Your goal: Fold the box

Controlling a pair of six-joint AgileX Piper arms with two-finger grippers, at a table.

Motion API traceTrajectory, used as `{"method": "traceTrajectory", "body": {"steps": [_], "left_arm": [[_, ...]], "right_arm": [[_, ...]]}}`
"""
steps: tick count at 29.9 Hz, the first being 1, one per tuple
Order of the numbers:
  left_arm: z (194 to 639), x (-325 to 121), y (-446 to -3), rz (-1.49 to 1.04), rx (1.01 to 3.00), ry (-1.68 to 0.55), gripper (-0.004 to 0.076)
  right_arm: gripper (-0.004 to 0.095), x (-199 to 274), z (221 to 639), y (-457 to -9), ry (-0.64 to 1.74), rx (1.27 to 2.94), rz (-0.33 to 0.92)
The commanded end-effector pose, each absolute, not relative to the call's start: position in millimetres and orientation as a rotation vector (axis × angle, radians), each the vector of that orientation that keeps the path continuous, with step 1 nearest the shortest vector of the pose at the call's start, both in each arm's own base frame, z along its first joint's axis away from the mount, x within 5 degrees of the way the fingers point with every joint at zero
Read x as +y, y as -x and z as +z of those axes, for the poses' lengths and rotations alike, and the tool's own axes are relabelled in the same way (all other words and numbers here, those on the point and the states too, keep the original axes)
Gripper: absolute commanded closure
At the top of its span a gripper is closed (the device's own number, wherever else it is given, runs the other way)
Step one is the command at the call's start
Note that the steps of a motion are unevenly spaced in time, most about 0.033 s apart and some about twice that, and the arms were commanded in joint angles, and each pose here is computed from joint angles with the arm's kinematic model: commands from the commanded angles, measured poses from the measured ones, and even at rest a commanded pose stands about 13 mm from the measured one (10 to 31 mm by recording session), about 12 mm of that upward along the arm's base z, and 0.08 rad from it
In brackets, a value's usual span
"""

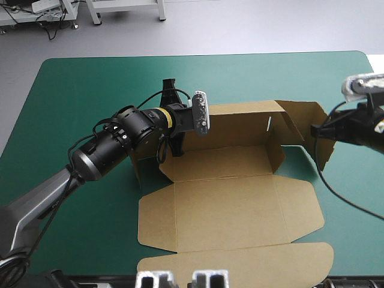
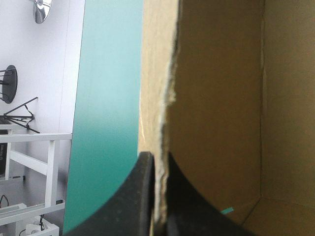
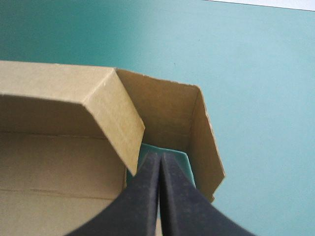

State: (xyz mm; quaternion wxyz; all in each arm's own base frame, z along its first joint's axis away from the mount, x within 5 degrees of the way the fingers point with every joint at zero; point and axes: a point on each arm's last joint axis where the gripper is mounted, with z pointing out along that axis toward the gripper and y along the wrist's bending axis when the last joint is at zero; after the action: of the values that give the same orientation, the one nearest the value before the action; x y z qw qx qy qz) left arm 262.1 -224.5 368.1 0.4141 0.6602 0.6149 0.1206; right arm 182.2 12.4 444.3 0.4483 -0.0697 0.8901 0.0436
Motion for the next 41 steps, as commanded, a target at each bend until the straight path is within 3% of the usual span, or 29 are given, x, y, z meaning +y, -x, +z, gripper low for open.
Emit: {"method": "traceTrajectory", "body": {"steps": [1,11,19,29,36,41], "left_arm": [[384.2,-222.9,-252.1,0.251,1.542,-1.611,0.0733],[385.1,-223.3,-252.6,0.254,1.531,-1.604,0.0733],[385.5,-222.8,-253.2,0.271,1.522,-1.607,0.0733],[387.4,-222.3,-255.2,0.308,1.494,-1.604,0.0733],[388.4,-222.7,-255.7,0.313,1.480,-1.598,0.0733],[391.7,-220.6,-259.2,0.375,1.470,-1.557,0.0733]], "right_arm": [[0.0921,14.2,464.0,-216.0,0.187,2.145,0.117],[0.0921,25.2,452.5,-325.3,0.286,2.293,0.312],[0.0921,8.2,415.7,-377.1,0.256,2.430,0.432],[0.0921,6.7,371.1,-382.4,0.288,2.544,0.511],[0.0921,16.1,364.1,-369.0,0.326,2.529,0.649],[0.0921,18.3,359.7,-351.3,0.380,2.538,0.654]]}}
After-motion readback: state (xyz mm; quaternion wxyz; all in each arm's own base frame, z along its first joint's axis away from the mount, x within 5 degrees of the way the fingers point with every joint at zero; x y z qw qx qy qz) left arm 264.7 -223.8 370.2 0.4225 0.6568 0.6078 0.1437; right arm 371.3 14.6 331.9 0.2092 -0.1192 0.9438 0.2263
